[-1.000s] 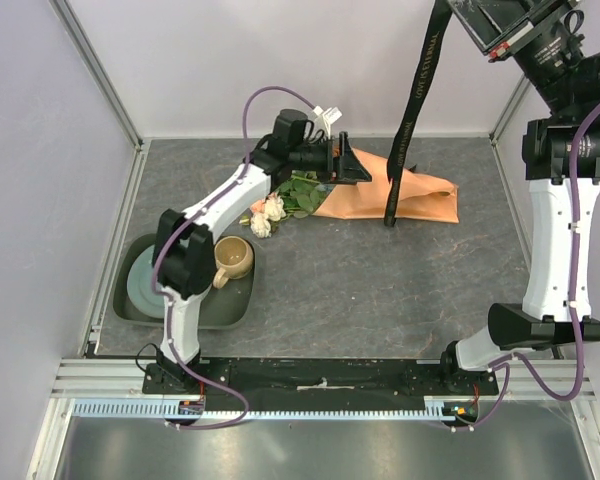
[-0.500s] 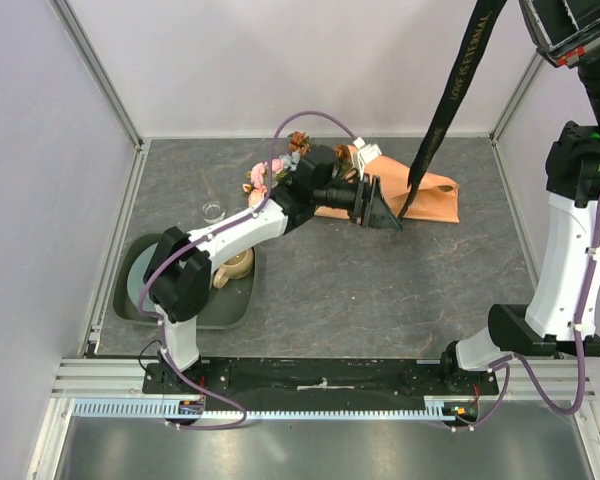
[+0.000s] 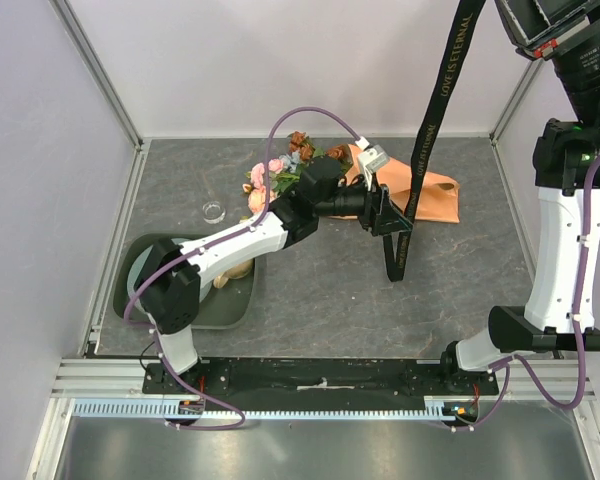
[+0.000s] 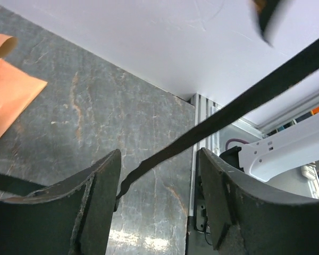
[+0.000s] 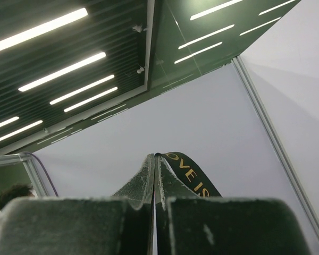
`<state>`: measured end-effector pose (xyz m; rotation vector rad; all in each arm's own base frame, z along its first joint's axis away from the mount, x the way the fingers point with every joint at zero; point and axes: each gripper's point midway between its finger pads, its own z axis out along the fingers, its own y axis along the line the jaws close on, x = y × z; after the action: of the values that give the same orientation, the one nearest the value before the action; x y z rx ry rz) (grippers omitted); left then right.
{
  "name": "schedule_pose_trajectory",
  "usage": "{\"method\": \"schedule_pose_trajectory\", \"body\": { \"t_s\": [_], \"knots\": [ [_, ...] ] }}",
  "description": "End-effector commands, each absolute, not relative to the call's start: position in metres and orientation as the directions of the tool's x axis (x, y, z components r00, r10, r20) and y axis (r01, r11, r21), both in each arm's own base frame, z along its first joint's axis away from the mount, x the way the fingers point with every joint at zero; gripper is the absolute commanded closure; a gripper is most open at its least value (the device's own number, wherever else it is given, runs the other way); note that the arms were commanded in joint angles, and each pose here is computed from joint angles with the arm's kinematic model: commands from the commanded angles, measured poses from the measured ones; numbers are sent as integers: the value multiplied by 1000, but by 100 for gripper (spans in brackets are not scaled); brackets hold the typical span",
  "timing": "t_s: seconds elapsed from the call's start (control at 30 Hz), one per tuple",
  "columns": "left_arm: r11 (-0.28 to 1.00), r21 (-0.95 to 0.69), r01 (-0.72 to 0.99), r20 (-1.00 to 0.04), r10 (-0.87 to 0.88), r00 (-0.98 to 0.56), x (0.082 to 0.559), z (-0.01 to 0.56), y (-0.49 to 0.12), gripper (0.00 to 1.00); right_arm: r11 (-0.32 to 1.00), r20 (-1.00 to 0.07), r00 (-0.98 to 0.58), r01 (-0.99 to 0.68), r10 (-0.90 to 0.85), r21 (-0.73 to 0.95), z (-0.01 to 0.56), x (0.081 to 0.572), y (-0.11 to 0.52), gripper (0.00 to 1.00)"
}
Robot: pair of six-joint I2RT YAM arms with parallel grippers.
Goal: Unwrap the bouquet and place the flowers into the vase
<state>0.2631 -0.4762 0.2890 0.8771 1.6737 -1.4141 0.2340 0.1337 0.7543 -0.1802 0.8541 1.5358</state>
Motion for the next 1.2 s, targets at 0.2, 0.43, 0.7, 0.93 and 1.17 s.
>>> {"method": "schedule_pose_trajectory", "body": {
  "t_s": [0.2, 0.43, 0.7, 0.93, 1.17],
  "knots": [
    [-71, -404, 912, -914, -3, -406, 245, 309, -499, 78, 85, -605, -169, -926, 778, 368, 747, 232, 137, 100],
    [95, -427, 899, -901, 35, -432, 248, 316, -464, 98, 207, -647, -167, -863, 744, 461, 697, 279, 137, 100],
    [256, -419, 871, -901, -3, -433, 202, 359, -341, 98, 344, -715, -281, -727, 640, 594, 584, 321, 174, 100],
    [393, -399, 829, -911, -64, -408, 158, 387, -265, 98, 435, -798, -503, -668, 333, 603, 436, 302, 292, 100],
    [486, -446, 752, -888, -130, -442, 150, 372, -236, 98, 411, -802, -583, -704, 132, 579, 356, 223, 366, 100]
  ]
}}
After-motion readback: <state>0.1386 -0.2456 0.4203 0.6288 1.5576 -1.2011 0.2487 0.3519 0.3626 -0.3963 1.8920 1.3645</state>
